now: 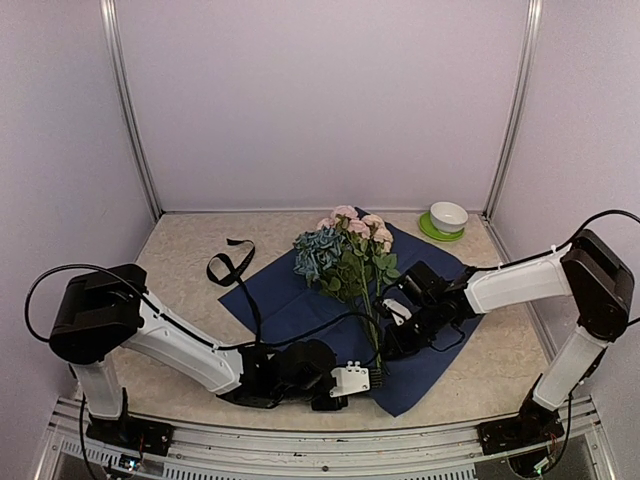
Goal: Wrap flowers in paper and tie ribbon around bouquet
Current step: Adjust the fake flower on the flattened wrapping paper, then pass from the left arm to the right
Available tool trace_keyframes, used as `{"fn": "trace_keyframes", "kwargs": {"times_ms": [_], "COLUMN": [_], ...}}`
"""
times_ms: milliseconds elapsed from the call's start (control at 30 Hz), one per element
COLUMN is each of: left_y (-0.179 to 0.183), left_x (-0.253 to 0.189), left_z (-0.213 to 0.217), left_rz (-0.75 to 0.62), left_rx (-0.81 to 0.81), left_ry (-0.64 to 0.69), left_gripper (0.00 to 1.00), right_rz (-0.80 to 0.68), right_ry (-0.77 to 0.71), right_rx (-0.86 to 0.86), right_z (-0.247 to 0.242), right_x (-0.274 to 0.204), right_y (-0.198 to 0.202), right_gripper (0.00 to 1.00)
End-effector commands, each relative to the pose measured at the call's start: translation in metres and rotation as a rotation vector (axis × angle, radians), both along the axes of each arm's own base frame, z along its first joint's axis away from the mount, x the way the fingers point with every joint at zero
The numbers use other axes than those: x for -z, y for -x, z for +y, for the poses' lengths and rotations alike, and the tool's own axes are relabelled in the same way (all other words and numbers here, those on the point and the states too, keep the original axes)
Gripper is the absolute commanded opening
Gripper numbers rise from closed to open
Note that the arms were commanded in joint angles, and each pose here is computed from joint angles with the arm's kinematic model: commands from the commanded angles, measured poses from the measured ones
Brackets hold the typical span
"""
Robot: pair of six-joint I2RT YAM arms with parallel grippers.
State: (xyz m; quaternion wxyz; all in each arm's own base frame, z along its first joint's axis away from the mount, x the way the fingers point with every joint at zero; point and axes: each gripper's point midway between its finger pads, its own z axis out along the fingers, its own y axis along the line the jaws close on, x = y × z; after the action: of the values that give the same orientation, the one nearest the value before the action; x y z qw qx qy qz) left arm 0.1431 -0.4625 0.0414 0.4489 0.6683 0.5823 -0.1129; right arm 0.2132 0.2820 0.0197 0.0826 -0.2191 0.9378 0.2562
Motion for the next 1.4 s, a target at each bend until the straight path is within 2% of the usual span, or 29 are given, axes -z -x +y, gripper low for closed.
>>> {"fn": "trace_keyframes", "kwargs": {"times_ms": [0, 200, 300, 333, 367, 400, 533, 667, 800, 900, 1100, 1367], "left_y": [0.001, -0.011, -0.014, -0.016, -0.017, -0.022, -0.038, -0.056, -0.059, -0.062, -0.06, -0.069], "left_x": [-0.02, -0.018, -0.016, -0.016, -0.016, -0.018, -0.021, -0.016, -0.011, -0.01, -0.007, 0.003], "left_z": [-0.003, 0.008, 0.012, 0.013, 0.015, 0.016, 0.025, 0.032, 0.033, 0.035, 0.036, 0.041], "left_rz": [0.115, 0.317, 0.418, 0.437, 0.454, 0.465, 0.529, 0.583, 0.661, 0.698, 0.713, 0.748], "left_rx": [-0.009, -0.058, -0.053, -0.052, -0.054, -0.061, -0.091, -0.136, -0.133, -0.134, -0.12, -0.143], "left_ry": [0.081, 0.118, 0.147, 0.158, 0.169, 0.185, 0.24, 0.251, 0.268, 0.284, 0.276, 0.26], "left_gripper": [0.0, 0.0, 0.0, 0.0, 0.0, 0.0, 0.0, 0.0, 0.0, 0.0, 0.0, 0.0], "right_rz": [0.027, -0.046, -0.148, -0.193, -0.243, -0.286, -0.366, -0.363, -0.386, -0.346, -0.204, -0.333], "right_ry": [-0.087, -0.019, -0.054, -0.081, -0.111, -0.139, -0.342, -0.37, -0.435, -0.491, -0.393, -0.518], "right_rx": [-0.055, -0.057, -0.064, -0.074, -0.089, -0.098, -0.186, -0.254, -0.336, -0.37, -0.313, -0.297], "right_z": [0.023, -0.001, -0.011, -0.012, -0.012, -0.011, 0.008, 0.013, 0.016, 0.018, 0.01, 0.011], "right_x": [-0.012, -0.034, -0.066, -0.081, -0.096, -0.109, -0.142, -0.138, -0.147, -0.143, -0.094, -0.144], "right_y": [0.007, 0.002, -0.01, -0.014, -0.017, -0.019, -0.006, 0.0, 0.014, 0.027, 0.034, 0.042], "right_gripper": [0.04, 0.11, 0.22, 0.3, 0.43, 0.62, 0.98, 1.0, 0.98, 0.97, 0.92, 0.93]}}
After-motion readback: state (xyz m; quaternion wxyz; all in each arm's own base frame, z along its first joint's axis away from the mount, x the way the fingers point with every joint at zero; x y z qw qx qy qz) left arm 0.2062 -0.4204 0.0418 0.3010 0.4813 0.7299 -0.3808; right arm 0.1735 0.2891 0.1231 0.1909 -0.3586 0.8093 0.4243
